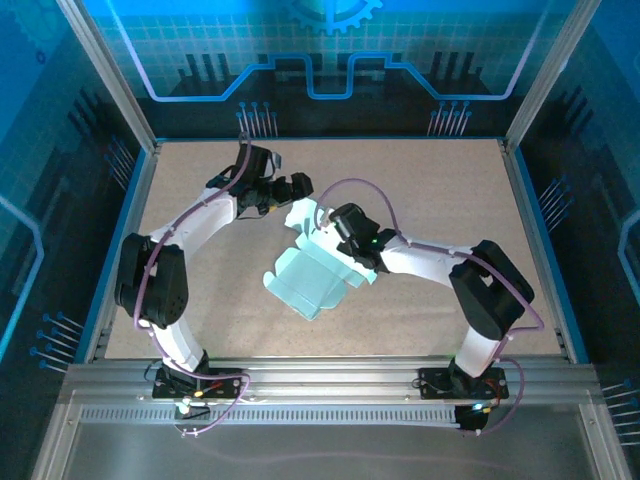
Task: Fold the paper box
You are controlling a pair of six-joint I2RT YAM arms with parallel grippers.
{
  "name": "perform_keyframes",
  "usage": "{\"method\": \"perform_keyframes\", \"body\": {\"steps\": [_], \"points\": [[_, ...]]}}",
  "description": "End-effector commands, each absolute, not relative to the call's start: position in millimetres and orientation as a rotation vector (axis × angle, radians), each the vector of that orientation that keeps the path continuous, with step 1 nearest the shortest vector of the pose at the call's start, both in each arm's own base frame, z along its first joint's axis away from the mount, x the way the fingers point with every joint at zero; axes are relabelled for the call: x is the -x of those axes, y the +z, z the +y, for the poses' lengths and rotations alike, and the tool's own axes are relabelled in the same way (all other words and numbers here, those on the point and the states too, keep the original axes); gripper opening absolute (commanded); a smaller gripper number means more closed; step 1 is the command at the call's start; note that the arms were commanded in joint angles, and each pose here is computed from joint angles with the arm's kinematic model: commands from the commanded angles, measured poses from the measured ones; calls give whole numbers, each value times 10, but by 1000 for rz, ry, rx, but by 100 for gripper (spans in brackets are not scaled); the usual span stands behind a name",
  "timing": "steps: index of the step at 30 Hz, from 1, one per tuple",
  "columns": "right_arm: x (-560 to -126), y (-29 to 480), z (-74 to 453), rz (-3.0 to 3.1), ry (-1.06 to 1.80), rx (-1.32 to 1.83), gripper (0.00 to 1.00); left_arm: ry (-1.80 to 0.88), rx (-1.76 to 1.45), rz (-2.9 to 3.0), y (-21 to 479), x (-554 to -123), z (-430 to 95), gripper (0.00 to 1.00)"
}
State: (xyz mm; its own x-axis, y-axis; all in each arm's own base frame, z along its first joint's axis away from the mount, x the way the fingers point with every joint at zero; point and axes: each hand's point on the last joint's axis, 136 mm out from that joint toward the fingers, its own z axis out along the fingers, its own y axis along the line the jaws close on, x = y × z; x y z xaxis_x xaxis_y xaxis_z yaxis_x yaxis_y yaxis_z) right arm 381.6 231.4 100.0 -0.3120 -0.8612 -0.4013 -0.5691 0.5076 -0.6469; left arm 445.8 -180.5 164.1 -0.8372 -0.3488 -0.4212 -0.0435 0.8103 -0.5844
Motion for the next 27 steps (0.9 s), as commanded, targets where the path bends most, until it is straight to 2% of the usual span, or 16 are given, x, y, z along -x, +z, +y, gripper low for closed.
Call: {"method": "perform_keyframes", "body": {"steps": [1,19,27], "points": [[-3888,1204,2341,1893,-635,1160,0,-783,342,2430,1798,-4563,-1728,99],[-3921,1364,2460,1699,-831,1168,0,-772,344,2456,1755,-4492,-1697,99],[-3922,1317,2493,1693,-880,1183,0,-786,367,2458,1679,-4594,-1701,99]]}}
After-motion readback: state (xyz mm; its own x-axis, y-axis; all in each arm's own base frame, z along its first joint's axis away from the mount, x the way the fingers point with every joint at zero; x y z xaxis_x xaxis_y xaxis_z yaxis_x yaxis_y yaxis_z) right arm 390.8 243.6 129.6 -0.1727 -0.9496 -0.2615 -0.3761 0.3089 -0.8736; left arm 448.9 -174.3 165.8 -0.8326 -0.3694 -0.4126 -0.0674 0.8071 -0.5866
